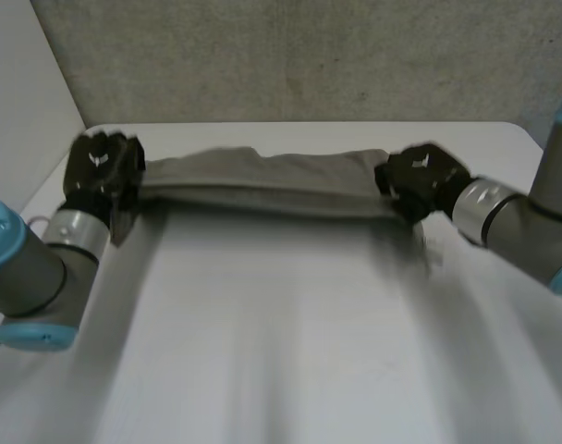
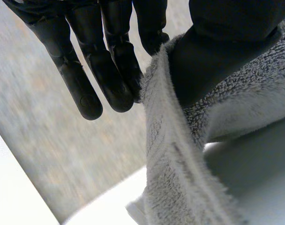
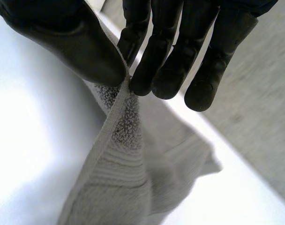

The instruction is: Fold the towel.

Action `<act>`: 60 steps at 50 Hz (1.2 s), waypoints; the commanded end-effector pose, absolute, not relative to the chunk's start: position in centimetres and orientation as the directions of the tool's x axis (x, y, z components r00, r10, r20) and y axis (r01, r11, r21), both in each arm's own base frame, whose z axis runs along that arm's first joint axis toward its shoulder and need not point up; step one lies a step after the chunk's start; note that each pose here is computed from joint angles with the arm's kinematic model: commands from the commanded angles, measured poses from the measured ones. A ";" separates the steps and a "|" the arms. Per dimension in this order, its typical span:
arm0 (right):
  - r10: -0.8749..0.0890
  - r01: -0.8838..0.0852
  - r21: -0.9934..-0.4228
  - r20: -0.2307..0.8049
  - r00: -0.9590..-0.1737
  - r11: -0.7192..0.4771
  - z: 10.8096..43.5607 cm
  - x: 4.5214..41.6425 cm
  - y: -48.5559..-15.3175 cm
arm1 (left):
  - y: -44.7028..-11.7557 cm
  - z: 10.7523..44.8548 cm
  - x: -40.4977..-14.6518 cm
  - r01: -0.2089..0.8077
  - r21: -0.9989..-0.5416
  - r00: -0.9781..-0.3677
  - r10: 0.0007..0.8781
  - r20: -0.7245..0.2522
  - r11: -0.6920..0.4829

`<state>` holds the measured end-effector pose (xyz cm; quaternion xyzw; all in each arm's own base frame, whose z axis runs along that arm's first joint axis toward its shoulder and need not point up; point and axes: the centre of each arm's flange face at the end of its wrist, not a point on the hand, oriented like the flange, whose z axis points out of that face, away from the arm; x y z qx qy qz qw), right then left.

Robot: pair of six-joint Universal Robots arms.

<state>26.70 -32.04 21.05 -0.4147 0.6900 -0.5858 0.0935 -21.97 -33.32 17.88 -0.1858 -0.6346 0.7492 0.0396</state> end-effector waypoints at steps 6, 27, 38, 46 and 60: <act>-0.663 -0.482 -0.873 0.322 -0.676 0.068 14.8 26.1 -32.2 | -33.2 14.9 -21.6 0.221 -0.969 -0.921 0.302 -0.246 -0.114; -0.535 -0.378 -0.900 0.214 -0.817 0.218 13.8 24.7 -33.0 | -33.3 15.7 -20.9 0.216 -0.968 -0.928 0.281 -0.245 -0.128; -0.600 -0.383 -0.884 0.156 -0.784 0.270 15.1 24.5 -31.6 | -32.9 15.9 -20.7 0.215 -0.969 -0.930 0.278 -0.241 -0.122; -0.616 -0.377 -0.885 0.140 -0.775 0.274 14.2 23.5 -32.0 | -32.7 15.7 -20.8 0.217 -0.969 -0.928 0.284 -0.242 -0.117; -0.619 -0.427 -0.871 0.201 -0.759 0.241 12.4 23.0 -32.8 | -32.7 15.6 -20.8 0.217 -0.969 -0.928 0.284 -0.242 -0.116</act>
